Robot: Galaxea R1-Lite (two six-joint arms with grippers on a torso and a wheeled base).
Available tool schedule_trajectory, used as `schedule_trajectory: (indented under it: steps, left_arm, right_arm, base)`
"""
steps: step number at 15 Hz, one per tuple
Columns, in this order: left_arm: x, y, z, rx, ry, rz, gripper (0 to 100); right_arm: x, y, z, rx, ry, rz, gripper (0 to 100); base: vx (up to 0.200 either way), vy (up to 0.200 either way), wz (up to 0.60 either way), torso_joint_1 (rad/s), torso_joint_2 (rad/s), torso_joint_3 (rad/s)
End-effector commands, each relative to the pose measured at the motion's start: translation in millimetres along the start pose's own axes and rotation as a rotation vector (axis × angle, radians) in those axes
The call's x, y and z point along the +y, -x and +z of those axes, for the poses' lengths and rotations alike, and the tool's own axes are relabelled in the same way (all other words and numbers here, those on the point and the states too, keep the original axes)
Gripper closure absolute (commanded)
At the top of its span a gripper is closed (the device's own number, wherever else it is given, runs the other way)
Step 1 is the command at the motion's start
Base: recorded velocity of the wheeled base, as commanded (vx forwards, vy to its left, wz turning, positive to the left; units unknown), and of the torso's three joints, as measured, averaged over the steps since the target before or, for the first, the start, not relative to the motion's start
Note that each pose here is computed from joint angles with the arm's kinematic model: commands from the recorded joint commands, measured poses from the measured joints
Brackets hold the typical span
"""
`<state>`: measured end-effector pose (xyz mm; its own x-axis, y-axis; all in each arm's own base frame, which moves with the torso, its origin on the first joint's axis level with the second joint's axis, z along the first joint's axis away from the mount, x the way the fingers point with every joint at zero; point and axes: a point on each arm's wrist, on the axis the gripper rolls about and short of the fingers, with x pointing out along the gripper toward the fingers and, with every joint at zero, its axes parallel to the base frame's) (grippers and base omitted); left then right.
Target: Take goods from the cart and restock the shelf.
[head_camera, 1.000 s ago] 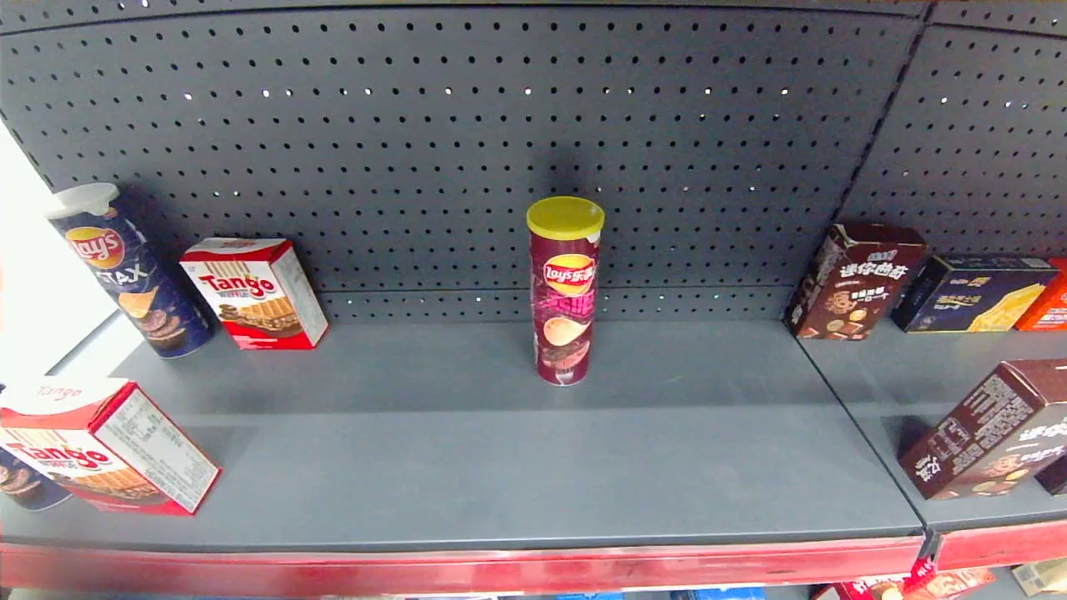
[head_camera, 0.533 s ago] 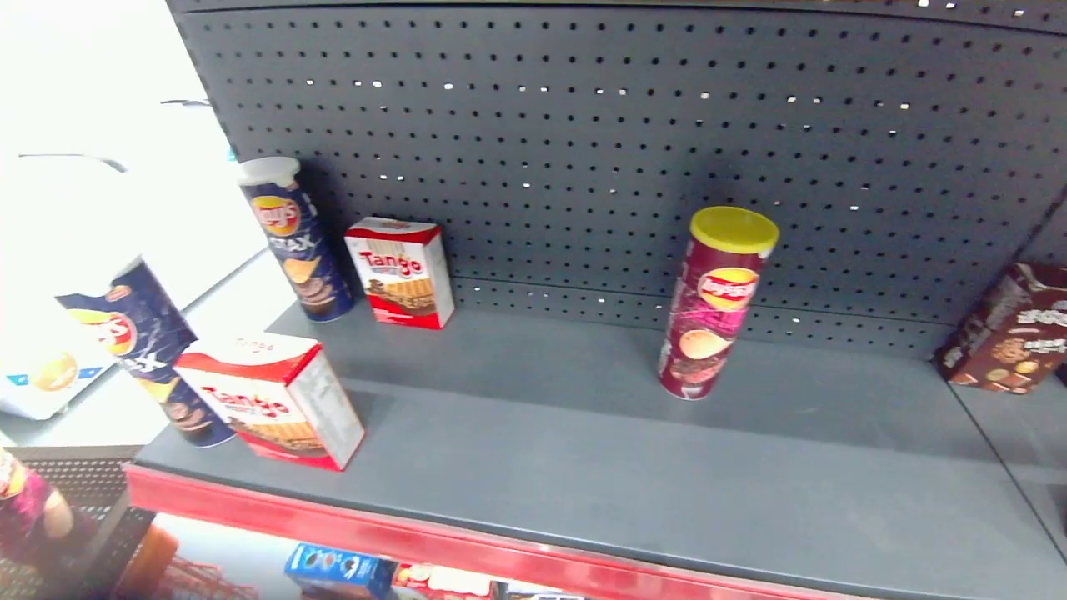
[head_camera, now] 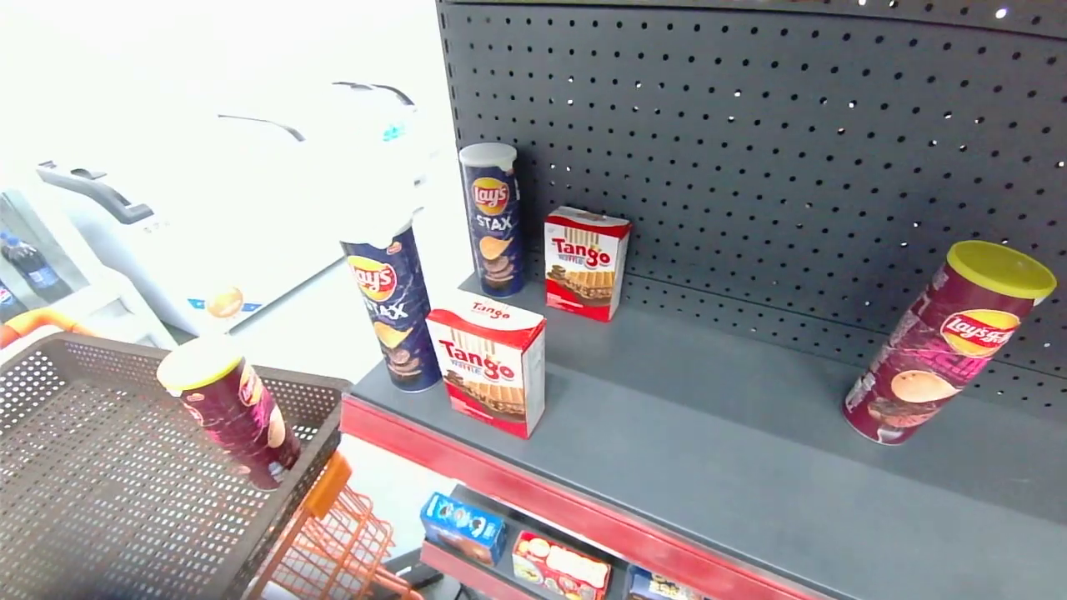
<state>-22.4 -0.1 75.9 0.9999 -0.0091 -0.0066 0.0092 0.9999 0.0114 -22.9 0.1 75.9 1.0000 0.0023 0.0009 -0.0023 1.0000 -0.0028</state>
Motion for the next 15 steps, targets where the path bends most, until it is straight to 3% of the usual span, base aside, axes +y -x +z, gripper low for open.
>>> schedule_trajectory:
  steps: [1, 13, 15]
  left_arm:
    - [0.0, 0.0, 0.0, 0.000, -0.001, 0.000, 0]
    - [0.1, 0.0, 0.1, -0.002, 0.002, 0.009, 0]
    - [1.3, 5.4, 18.5, -0.055, 0.005, 0.050, 0]
  right_arm:
    - [0.0, 0.0, 0.0, -0.001, 0.000, 0.001, 0]
    - [0.0, 0.0, -0.1, 0.001, 0.002, 0.001, 0]
    - [0.0, 0.0, -0.1, 0.001, 0.000, 0.001, 0]
  base:
    - [0.000, 0.000, 0.00, 0.000, 0.00, 0.000]
    - [0.000, 0.000, 0.00, 0.000, 0.00, 0.000]
    - [0.000, 0.000, 0.00, 0.000, 0.00, 0.000]
